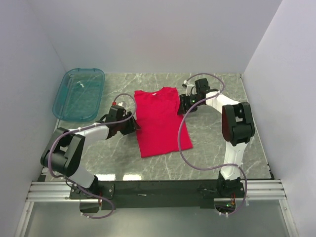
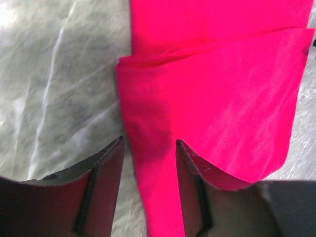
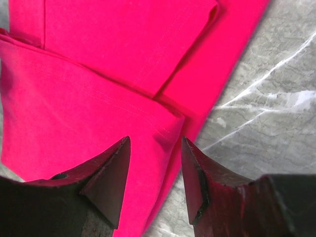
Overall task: Fold and stack the t-shirts
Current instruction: Fold the tshirt
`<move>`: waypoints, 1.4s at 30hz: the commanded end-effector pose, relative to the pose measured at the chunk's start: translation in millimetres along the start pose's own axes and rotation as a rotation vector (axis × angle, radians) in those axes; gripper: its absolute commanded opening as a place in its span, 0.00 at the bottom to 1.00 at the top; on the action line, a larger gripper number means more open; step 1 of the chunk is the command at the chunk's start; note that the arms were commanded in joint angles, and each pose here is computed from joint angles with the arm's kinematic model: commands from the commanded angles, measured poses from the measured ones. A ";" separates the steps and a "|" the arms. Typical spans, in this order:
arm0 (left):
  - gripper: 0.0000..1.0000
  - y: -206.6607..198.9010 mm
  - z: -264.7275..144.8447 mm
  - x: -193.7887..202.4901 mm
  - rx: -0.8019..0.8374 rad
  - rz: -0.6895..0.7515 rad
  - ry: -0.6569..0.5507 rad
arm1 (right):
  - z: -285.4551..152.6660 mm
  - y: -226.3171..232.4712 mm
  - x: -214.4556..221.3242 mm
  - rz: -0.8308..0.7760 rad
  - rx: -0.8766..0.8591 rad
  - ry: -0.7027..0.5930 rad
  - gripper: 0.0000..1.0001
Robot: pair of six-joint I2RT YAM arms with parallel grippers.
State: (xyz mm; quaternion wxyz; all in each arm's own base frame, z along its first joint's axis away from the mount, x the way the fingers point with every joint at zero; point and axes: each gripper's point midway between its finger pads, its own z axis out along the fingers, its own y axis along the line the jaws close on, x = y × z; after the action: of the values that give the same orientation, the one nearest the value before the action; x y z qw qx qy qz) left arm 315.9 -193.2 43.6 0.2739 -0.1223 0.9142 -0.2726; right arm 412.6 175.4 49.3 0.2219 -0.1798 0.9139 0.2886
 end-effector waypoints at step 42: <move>0.13 -15.4 25.4 -48.0 -0.029 0.096 -0.043 | 14.1 0.7 -15.4 0.038 -0.043 0.030 0.13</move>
State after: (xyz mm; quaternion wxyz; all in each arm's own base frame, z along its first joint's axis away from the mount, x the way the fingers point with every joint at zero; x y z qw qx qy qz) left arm 352.7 -190.5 28.8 0.2706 -0.1031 0.9314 -0.2205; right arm 421.5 181.8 31.0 0.1827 -0.1652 0.9209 0.3021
